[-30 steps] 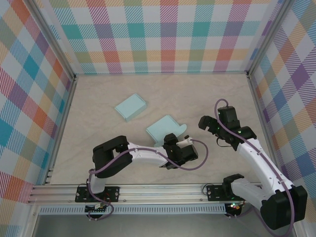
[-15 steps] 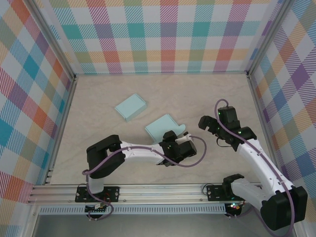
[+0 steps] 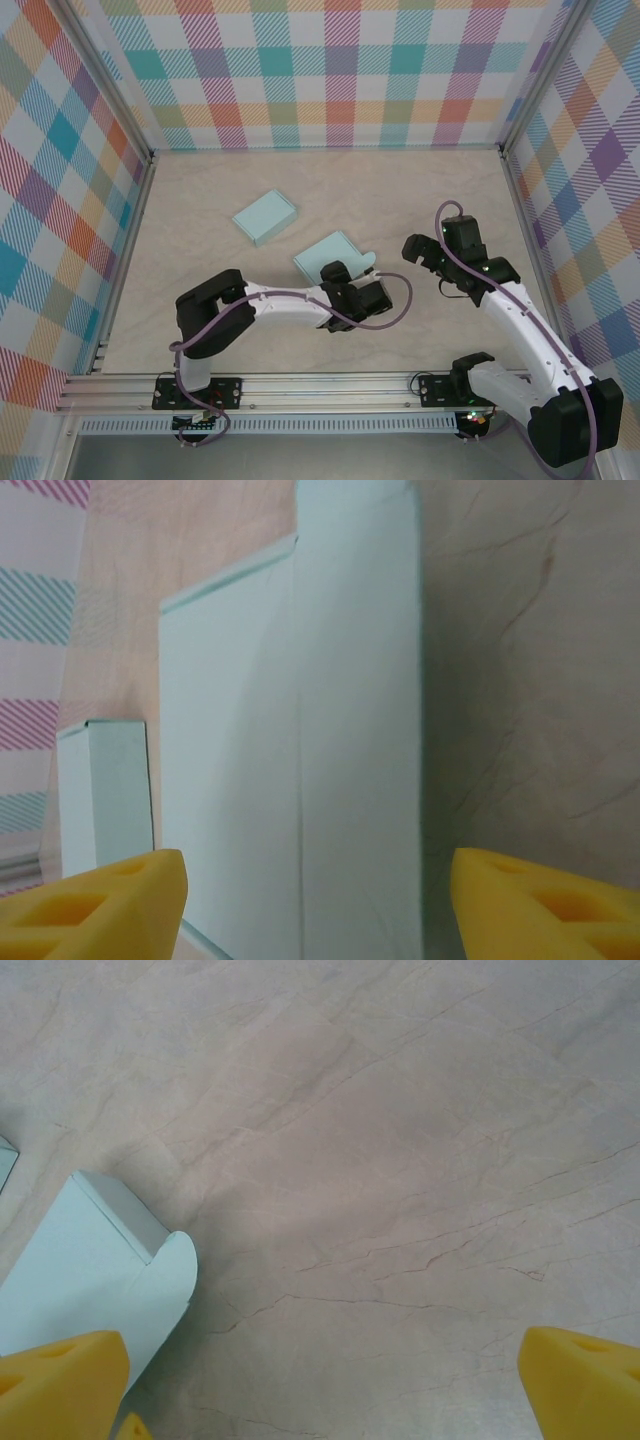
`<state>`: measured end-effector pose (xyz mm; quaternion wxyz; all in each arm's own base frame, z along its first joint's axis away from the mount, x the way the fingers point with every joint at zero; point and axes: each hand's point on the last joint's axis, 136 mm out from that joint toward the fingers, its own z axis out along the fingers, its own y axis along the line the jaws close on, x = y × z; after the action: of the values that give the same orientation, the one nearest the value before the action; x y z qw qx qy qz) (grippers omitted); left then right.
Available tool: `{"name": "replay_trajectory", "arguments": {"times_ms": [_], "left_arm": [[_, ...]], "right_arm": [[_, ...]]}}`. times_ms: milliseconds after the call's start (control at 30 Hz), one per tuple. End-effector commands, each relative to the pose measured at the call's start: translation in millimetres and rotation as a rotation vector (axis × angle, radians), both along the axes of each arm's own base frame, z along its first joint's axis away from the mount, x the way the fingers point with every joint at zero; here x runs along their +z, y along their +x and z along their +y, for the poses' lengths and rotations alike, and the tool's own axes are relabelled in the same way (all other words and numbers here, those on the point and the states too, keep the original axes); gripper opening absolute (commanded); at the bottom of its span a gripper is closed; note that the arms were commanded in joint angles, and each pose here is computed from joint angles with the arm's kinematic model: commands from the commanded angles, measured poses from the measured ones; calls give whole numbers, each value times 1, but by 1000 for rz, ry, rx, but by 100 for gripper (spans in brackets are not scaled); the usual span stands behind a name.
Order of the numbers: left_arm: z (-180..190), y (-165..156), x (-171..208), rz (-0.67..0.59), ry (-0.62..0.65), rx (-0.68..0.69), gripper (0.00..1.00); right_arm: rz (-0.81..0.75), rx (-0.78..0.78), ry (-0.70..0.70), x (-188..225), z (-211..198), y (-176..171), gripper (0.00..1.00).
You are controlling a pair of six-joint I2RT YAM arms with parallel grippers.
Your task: Fold the paper box
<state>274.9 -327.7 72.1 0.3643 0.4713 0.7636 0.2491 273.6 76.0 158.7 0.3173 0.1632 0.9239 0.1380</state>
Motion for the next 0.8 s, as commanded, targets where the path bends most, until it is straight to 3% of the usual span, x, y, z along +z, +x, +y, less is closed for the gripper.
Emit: {"name": "replay_trajectory", "arguments": {"times_ms": [0, 233, 467, 767], "left_arm": [[14, 10, -1, -28, 36, 49, 69], [16, 17, -4, -71, 72, 56, 59], [16, 23, -7, -119, 94, 57, 34], [21, 36, -9, -171, 129, 67, 26]], "right_arm": [[-22, 3, 6, 5, -1, 0, 100], [-27, 9, 14, 7, 1, 3, 100], [-30, 12, 11, 10, 1, 4, 100], [-35, 14, 0, 11, -1, 2, 100]]}}
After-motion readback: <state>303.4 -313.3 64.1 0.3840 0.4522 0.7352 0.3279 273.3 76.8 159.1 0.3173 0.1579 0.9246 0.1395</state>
